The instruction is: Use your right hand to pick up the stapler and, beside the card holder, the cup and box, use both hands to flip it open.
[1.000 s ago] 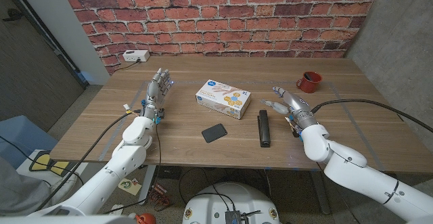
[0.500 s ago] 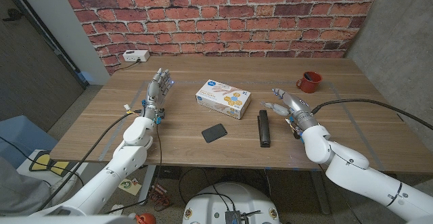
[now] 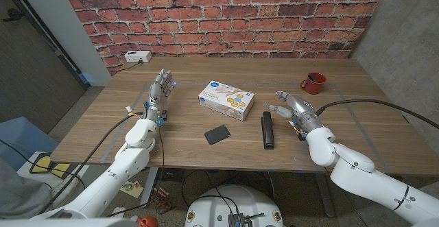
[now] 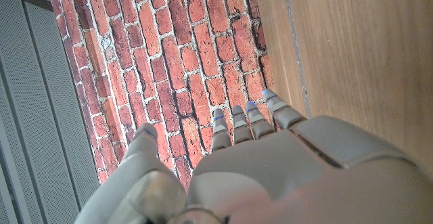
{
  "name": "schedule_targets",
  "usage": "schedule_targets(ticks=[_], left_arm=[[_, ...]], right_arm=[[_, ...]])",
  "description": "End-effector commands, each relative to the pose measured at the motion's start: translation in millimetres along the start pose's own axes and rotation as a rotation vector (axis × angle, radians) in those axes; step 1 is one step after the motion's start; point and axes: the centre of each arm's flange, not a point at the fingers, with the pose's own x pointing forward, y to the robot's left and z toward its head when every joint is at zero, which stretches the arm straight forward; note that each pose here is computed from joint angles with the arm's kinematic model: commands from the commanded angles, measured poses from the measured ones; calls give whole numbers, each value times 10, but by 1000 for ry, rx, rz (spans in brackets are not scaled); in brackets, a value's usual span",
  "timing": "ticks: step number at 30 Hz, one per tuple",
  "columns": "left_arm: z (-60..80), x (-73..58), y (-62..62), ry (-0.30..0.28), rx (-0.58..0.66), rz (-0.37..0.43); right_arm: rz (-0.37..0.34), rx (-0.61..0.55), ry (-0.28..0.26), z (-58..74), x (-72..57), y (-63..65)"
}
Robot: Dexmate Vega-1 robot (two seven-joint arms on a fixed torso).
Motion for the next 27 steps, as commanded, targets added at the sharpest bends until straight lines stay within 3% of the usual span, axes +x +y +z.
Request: schedule_targets(ticks=[1, 27], left_arm=[[-18, 15, -6, 5, -4, -4], [-28, -18, 36, 9, -4, -2]], right_arm=[[4, -37, 8, 23, -32, 1], [34, -80, 10, 74, -116, 47]])
